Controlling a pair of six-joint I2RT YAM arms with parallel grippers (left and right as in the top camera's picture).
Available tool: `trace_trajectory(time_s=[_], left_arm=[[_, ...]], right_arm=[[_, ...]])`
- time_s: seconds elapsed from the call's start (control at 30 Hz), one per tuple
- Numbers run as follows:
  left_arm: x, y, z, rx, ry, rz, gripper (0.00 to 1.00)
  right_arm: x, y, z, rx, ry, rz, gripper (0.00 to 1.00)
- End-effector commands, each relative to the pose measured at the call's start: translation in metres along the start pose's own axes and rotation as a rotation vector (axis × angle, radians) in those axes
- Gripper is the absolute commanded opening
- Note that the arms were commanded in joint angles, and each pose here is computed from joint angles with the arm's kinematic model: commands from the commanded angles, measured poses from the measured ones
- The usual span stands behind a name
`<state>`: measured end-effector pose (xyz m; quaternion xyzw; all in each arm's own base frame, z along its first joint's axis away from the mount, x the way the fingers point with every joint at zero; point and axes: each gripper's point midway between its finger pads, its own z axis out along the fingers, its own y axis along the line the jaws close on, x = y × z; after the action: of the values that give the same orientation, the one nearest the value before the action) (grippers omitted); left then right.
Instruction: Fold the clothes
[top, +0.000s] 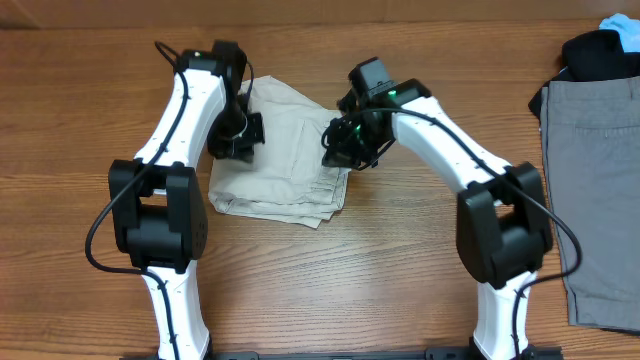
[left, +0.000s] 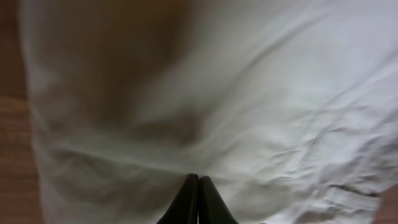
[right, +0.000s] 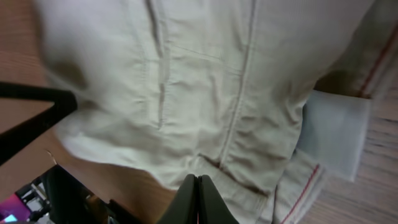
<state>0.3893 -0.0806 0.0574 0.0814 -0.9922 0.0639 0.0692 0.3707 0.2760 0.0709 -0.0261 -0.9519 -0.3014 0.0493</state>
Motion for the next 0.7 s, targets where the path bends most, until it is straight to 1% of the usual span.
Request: trace_trajectory(time_s=[0.0, 0.13, 0.2, 0.33, 0.43, 0.47, 0.5, 0.53, 0.67], left_arm=[[0.014, 0.010, 0.017, -0.018, 0.060, -0.020, 0.04], [0.021, 0.030, 0.029, -0.083, 0.085, -0.038, 0.05], [0.024, 0.042, 0.033, -0.120, 0.098, -0.052, 0.06], [0.031, 0.056, 0.039, -0.126, 0.130, -0.083, 0.09], [0.032, 0.064, 0.041, -0.128, 0.140, -0.101, 0.09], [0.032, 0.068, 0.041, -0.136, 0.137, -0.108, 0.06], [0.030, 0.074, 0.040, -0.151, 0.130, -0.116, 0.04], [0.029, 0.077, 0.039, -0.157, 0.128, -0.119, 0.04], [0.033, 0.074, 0.034, -0.131, 0.146, -0.133, 0.04]], right_arm=[[0.003, -0.011, 0.017, -0.002, 0.061, 0.059, 0.04], [0.014, -0.033, 0.032, 0.046, 0.137, 0.127, 0.04], [0.021, -0.042, 0.037, 0.067, 0.177, 0.127, 0.04], [0.032, -0.057, 0.044, 0.117, 0.232, 0.147, 0.04], [0.031, -0.077, 0.046, 0.217, 0.208, 0.185, 0.04], [0.031, -0.090, 0.044, 0.291, 0.183, 0.235, 0.04], [0.030, -0.113, 0.036, 0.430, 0.135, 0.318, 0.04], [0.030, -0.121, 0.032, 0.478, 0.118, 0.340, 0.04], [0.030, -0.117, 0.016, 0.483, 0.101, 0.349, 0.04]])
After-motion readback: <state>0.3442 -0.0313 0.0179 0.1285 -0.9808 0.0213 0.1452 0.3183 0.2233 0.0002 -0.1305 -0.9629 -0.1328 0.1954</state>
